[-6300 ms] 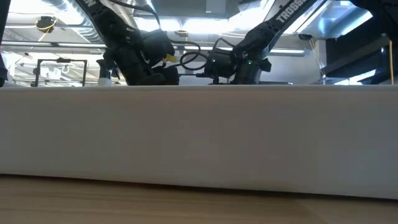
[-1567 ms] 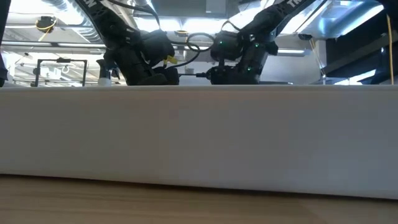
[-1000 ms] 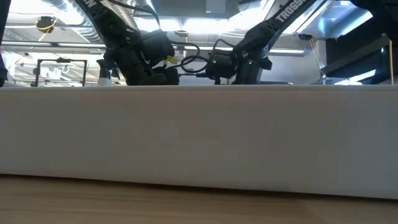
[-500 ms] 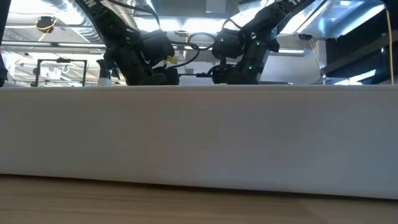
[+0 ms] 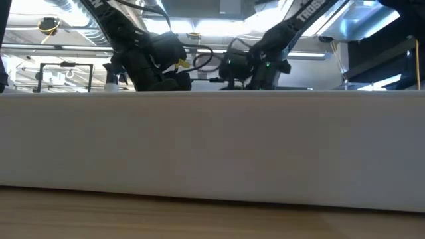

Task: Sort silverware
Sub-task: Put the purple knife into the white silverware tray

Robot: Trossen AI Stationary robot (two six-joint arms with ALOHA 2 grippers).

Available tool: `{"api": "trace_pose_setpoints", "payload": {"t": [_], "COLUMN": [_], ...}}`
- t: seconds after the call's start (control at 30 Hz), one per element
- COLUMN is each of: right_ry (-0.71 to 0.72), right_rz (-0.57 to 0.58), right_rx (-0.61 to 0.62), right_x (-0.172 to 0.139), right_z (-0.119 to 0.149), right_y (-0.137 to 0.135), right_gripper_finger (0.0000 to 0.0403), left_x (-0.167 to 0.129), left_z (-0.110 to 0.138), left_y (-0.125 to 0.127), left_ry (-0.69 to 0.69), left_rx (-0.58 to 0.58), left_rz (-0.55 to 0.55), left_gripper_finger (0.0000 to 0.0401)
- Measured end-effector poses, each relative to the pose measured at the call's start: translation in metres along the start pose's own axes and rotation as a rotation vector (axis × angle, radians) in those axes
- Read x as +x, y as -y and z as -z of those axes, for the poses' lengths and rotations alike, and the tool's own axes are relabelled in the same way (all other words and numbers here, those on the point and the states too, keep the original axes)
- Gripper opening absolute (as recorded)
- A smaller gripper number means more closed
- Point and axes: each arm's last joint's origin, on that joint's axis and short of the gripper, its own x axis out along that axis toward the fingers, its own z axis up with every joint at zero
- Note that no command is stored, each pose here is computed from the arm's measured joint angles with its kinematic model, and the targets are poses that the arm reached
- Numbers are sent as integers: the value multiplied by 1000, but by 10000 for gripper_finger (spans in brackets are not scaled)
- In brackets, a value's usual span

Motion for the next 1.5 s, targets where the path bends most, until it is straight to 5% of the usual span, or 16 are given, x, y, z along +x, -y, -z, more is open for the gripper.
{"api": "trace_pose_setpoints", "payload": {"t": [0.23,0.47,0.93,1.17,1.3,1.5], "right_ry": [-39,-35,65,73,140,360], "right_rz": [-1,47,119,29,32,-69], "right_rx": [14,13,31,88,151,237], "right_x": [13,-2,-43,-46,-47,-49], "right_z": [3,3,-4,-2,2,19], "right_y": [2,0,-2,3,15,23], "right_gripper_finger": [133,12,1,10,10,10], "left_x": [0,0,0,-16,-18,0], "left_z": [0,0,-2,-37,-41,-32], "left_y": [0,0,0,0,-7,-21], "left_ry": [0,0,10,112,126,47], "left_rx": [-4,-15,-26,8,57,165], "left_rz": [0,0,-1,-6,-34,26], "left_gripper_finger": [238,238,238,235,181,20]}}
